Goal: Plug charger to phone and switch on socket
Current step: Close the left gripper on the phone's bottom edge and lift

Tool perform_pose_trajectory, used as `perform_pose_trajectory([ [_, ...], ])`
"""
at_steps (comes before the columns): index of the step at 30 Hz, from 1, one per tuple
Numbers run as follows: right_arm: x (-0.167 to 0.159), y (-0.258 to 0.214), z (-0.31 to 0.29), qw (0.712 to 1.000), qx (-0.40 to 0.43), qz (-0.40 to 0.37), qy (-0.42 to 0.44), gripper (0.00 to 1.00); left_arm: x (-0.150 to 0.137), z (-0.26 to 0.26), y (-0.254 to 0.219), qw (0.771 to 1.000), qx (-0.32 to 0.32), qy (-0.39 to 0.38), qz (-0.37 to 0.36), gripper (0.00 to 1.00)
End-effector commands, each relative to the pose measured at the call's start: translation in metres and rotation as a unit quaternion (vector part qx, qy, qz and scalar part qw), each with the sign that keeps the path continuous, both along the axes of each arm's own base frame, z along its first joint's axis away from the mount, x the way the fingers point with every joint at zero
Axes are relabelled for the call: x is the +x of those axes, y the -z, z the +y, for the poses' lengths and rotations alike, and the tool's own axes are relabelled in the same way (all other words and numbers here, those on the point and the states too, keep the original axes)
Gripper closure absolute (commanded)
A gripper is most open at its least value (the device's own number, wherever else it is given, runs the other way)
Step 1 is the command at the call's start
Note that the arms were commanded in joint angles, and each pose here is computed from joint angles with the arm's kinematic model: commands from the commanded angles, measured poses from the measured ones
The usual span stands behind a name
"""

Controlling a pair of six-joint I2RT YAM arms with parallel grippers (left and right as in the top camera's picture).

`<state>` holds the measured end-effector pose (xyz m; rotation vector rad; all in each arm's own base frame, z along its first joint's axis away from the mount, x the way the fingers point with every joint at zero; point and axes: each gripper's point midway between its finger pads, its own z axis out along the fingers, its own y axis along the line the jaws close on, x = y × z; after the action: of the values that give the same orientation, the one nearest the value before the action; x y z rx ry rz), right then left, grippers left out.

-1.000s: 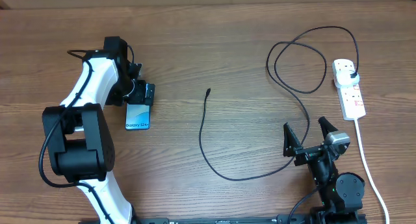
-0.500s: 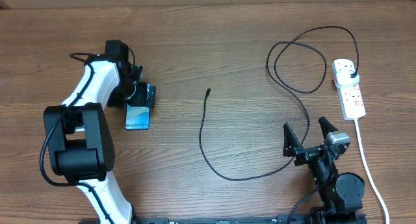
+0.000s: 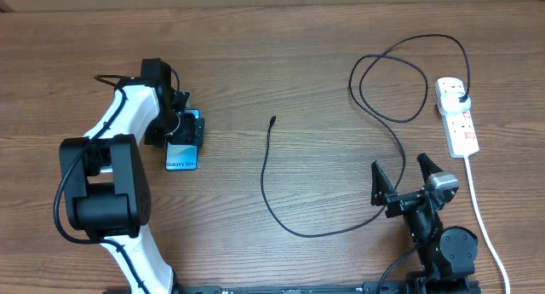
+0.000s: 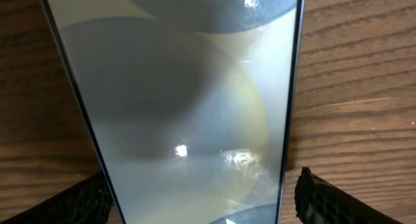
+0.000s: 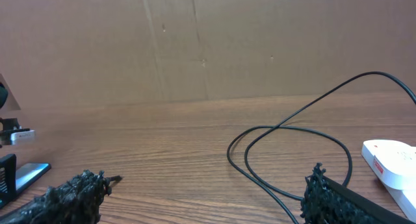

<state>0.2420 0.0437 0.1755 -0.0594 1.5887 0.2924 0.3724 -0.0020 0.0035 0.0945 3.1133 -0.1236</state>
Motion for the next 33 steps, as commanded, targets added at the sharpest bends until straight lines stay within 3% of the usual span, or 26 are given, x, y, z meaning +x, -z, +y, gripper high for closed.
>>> perform_pose_trajectory([
  [1,0.0,0.002,0.002,1.0,0.001,-0.001,-0.004,0.0,-0.007,-0.013,0.01,1.0,-0.009,0.003,0.013,0.1],
  [10,0.0,0.002,0.002,1.0,0.001,-0.001,-0.004,0.0,-0.013,-0.026,0.011,0.999,-0.009,-0.031,0.03,0.13],
  [22,0.0,0.002,0.002,1.0,0.001,-0.001,-0.004,0.0,-0.029,-0.055,0.011,0.995,-0.001,-0.079,0.06,0.08],
  [33,0.0,0.002,0.002,1.0,0.001,-0.001,-0.004,0.0,-0.026,-0.055,0.012,0.972,0.003,-0.224,0.066,0.0],
])
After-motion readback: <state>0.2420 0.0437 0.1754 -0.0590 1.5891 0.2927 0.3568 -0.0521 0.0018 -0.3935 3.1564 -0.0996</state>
